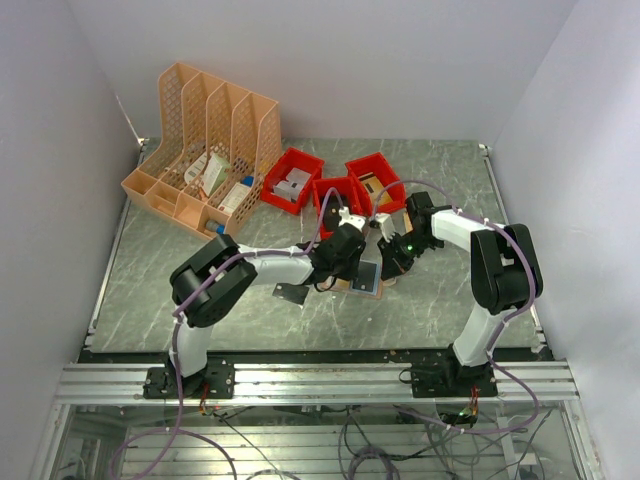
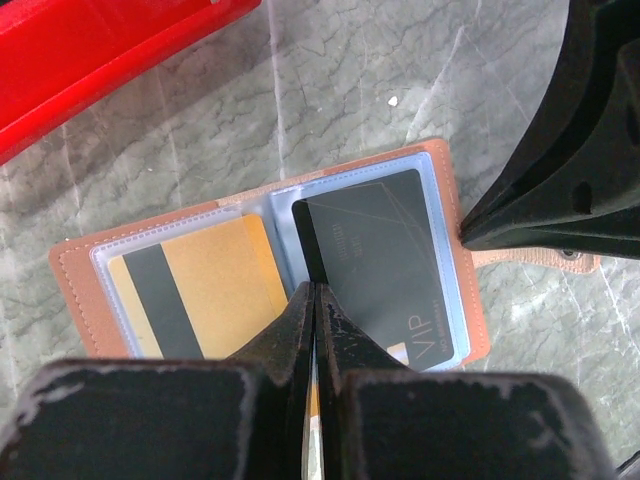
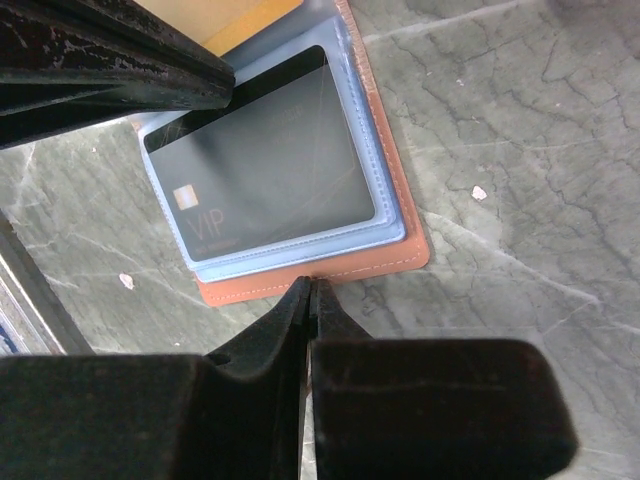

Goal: Put the credit cards into the card holder
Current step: Insert the credit card into the card holder, then turn over the card slot in the card holder.

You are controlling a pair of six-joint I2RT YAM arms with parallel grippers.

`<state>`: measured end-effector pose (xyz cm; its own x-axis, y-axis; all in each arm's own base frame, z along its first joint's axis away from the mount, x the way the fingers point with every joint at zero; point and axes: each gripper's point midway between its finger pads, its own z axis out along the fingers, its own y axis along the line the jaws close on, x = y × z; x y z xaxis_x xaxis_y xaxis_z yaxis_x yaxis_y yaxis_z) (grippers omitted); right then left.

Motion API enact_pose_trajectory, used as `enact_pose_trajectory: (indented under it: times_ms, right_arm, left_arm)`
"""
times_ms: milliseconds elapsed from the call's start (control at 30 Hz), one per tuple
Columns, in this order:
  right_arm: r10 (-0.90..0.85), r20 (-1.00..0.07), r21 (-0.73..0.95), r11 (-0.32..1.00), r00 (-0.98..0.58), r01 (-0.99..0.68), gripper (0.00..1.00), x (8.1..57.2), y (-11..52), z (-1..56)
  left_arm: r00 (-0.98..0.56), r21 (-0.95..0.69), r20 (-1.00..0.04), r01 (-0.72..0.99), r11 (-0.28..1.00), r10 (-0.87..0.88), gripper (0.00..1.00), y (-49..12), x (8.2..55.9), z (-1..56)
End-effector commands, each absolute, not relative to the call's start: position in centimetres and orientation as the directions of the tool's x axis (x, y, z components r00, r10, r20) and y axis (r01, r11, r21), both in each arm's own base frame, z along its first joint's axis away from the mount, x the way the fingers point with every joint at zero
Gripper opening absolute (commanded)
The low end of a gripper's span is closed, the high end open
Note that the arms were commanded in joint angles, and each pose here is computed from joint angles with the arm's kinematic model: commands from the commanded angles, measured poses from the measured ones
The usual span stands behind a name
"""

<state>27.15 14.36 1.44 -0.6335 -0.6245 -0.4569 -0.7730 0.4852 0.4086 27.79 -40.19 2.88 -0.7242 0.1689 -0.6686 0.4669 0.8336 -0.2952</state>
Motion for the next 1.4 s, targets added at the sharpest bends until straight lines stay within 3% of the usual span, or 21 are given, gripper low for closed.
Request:
enact_pose_trajectory:
  times_ms: [0, 100, 267, 433, 567, 1000, 1367]
  right_arm:
    - [-0.598, -0.513, 0.396, 0.471, -0.616, -0.788, 0.02, 28.4, 14.7, 2.6]
    - [-0.586, -0.555, 0.383, 0.451, -0.591, -0.806, 0.06, 28.5, 14.8, 3.7]
    - [-0.55, -0.62, 0.381, 0.412, -0.559, -0.828, 0.11, 28.6, 15.5, 5.5]
    - [-0.427, -0.682, 0.485, 0.344, -0.594, -0.804, 0.16, 28.0, 16.4, 7.9]
    - [-0.339, -0.691, 0.556, 0.317, -0.639, -0.769, 0.23, 27.8, 16.3, 8.9]
    - [-0.328, -0.538, 0.641, 0.439, -0.777, -0.629, 0.4, 28.0, 15.0, 5.6]
    - [-0.277, -0.446, 0.683, 0.508, -0.851, -0.524, 0.38, 28.6, 14.8, 3.8]
  left_arm:
    - [-0.687, -0.288, -0.717, 0.448, 0.846, 0.12, 0.1, -40.1, 28.6, 6.0]
    - [-0.641, -0.286, -0.764, 0.442, 0.85, 0.076, 0.12, -39.3, 29.1, 9.0]
    - [-0.557, -0.375, -0.828, 0.455, 0.808, -0.071, 0.32, -38.0, 28.6, 14.0]
    - [-0.489, -0.558, -0.808, 0.458, 0.692, -0.328, 0.62, -35.6, 27.7, 18.7]
    - [-0.483, -0.646, -0.756, 0.445, 0.62, -0.441, 0.88, -33.2, 27.0, 18.3]
    - [-0.678, -0.588, -0.703, 0.387, 0.71, -0.214, 0.81, -33.6, 25.3, 8.0]
    - [-0.691, -0.452, -0.716, 0.351, 0.82, -0.099, 0.82, -33.9, 26.0, 5.2]
